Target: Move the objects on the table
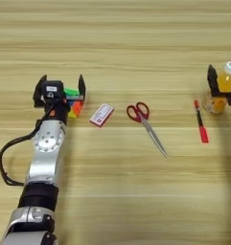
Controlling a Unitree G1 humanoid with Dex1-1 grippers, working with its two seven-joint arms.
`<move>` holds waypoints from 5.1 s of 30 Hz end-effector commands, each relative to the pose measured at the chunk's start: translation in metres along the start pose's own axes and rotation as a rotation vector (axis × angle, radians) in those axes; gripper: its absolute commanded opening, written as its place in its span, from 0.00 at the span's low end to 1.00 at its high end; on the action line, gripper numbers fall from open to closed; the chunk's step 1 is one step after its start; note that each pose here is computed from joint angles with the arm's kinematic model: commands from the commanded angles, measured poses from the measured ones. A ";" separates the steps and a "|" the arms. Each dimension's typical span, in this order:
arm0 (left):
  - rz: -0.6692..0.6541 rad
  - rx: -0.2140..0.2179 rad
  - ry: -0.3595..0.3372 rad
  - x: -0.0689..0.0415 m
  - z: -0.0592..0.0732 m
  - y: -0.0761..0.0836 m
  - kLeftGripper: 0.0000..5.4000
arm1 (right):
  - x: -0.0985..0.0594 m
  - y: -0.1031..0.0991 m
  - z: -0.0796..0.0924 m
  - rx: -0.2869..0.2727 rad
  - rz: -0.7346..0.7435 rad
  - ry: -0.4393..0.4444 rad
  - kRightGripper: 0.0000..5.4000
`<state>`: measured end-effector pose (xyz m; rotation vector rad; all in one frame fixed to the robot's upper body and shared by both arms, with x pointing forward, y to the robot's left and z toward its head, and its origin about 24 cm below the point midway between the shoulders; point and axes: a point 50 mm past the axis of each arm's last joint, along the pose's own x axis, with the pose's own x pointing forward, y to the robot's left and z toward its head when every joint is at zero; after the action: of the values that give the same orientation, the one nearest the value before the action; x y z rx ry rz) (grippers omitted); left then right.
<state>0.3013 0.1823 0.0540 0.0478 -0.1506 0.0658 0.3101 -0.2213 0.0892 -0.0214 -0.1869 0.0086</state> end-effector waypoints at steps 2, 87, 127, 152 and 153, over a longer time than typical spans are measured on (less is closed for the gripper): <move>-0.010 0.009 -0.004 0.002 0.001 -0.003 1.00 | 0.007 -0.006 0.000 0.009 -0.013 0.000 0.99; -0.276 0.040 -0.052 -0.010 0.008 -0.035 1.00 | 0.011 0.021 0.035 0.093 0.126 -0.058 0.65; -0.763 0.059 -0.059 -0.047 0.004 -0.099 1.00 | -0.009 0.124 0.053 0.197 0.528 -0.002 0.65; -0.811 -0.073 -0.055 -0.050 0.009 -0.099 1.00 | -0.018 0.166 0.063 0.228 0.650 -0.037 0.65; -0.808 -0.074 -0.055 -0.050 0.009 -0.099 1.00 | -0.020 0.167 0.064 0.229 0.657 -0.039 0.65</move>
<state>0.2566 0.0819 0.0533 0.0408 -0.1989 -0.7451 0.2816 -0.0606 0.1273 0.1463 -0.1383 0.6448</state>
